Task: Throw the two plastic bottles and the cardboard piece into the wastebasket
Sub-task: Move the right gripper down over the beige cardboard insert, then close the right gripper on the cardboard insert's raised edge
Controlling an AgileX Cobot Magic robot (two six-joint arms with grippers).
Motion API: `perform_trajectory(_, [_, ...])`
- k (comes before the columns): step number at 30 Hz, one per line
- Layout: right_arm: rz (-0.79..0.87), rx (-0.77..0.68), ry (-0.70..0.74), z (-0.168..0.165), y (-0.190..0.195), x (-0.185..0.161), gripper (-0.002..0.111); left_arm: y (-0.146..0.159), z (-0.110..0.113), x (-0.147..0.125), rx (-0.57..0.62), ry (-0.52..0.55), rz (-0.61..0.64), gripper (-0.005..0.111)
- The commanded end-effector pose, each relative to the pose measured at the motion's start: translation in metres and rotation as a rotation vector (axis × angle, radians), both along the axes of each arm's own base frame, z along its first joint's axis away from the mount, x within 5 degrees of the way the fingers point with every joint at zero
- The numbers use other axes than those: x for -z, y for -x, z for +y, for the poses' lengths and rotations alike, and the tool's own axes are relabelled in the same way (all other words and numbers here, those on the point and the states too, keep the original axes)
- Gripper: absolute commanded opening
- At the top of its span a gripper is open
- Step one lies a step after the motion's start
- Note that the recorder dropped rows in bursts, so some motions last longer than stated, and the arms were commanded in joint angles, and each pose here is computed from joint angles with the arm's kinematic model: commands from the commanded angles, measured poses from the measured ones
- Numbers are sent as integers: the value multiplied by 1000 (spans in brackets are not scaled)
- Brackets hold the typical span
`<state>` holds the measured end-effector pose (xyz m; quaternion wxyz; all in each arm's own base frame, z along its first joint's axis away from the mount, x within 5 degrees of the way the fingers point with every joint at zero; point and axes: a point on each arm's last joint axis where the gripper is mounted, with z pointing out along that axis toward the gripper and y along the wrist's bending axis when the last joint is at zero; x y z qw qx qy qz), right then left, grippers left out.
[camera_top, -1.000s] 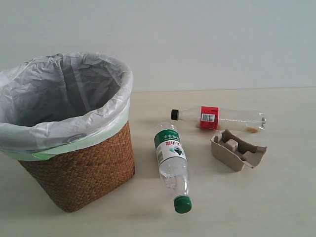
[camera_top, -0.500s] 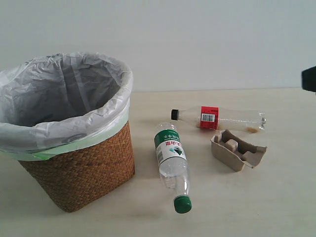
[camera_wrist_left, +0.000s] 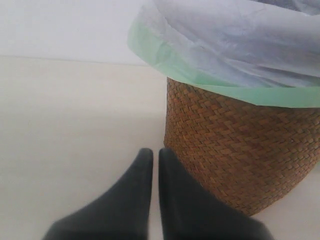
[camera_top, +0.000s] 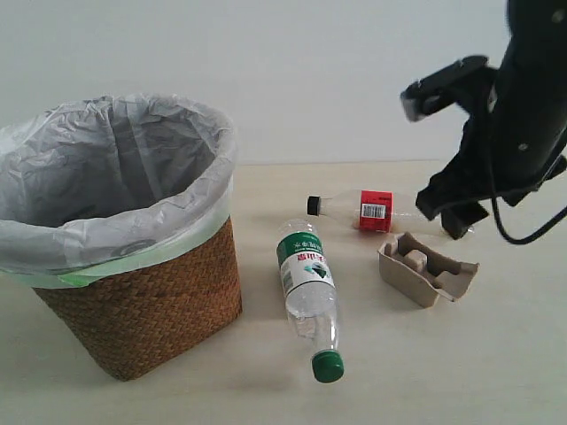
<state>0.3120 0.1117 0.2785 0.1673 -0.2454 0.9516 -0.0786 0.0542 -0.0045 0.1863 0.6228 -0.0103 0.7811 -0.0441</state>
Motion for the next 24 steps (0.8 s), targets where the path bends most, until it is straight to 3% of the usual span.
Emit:
perform_trajectory(1, [7,-40,61,7,-25,35,65,0,0,1,-2,2,-2,4])
perform_trajectory(8, [9,-127,43,32,-36,69,65,0,0,1,-2,2,-2,4])
perform_trajectory(24, [-22,-185,38,47,-43,86,65,0,0,1,-2,2,-2,4])
